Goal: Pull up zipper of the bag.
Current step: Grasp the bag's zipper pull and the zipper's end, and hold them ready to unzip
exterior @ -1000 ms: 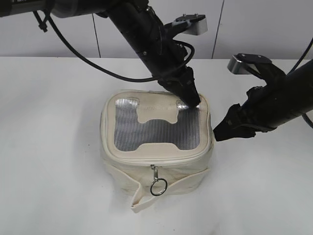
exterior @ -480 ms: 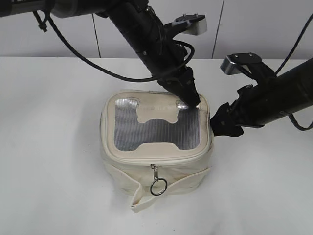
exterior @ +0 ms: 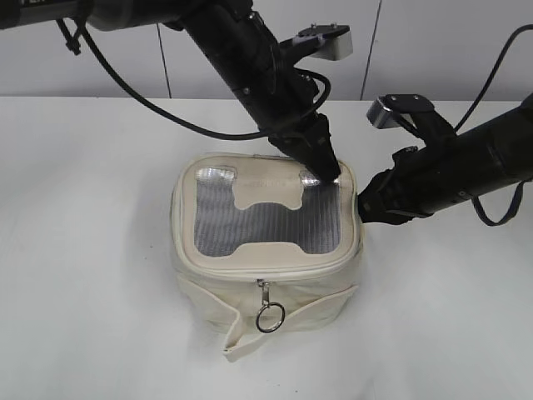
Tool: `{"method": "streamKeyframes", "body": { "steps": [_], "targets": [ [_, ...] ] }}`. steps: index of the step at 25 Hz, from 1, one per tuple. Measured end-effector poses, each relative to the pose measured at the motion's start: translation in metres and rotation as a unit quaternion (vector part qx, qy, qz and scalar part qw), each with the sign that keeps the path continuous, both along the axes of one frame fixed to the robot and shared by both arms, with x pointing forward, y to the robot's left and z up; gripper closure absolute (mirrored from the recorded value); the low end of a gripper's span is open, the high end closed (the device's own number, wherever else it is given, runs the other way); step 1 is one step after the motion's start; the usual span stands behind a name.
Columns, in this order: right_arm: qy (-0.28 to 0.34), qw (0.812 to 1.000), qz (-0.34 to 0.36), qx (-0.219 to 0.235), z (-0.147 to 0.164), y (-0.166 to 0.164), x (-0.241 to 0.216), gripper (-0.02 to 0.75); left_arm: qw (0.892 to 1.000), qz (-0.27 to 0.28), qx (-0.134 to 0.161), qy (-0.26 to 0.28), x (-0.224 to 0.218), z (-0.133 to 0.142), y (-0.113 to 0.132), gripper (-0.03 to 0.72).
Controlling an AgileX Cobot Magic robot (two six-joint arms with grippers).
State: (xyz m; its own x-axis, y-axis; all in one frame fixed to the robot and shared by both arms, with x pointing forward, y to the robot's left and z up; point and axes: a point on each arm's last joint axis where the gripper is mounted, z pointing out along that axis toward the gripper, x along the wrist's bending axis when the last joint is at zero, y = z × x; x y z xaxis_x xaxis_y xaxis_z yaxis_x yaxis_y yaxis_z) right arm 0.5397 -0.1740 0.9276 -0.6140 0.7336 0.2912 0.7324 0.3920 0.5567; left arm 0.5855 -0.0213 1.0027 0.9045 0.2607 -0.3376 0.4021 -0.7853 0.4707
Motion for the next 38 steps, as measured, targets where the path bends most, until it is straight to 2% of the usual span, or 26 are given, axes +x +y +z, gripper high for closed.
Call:
{"method": "streamKeyframes", "body": {
  "steps": [8,25,38],
  "targets": [
    [0.025,0.999,-0.037,-0.005,0.003,-0.003,-0.001,0.733,1.0,0.001,0.0,-0.002,0.0,0.0,0.0,0.577],
    [0.105,0.994,-0.035,-0.009,0.006,-0.003,-0.013,0.733,1.0,0.004,0.002,0.004,-0.001,0.0,-0.001,0.58],
    [0.099,0.995,-0.002,-0.019,0.037,-0.007,-0.032,0.733,1.0,0.004,0.002,0.007,-0.002,0.0,-0.001,0.58]
  ]
}}
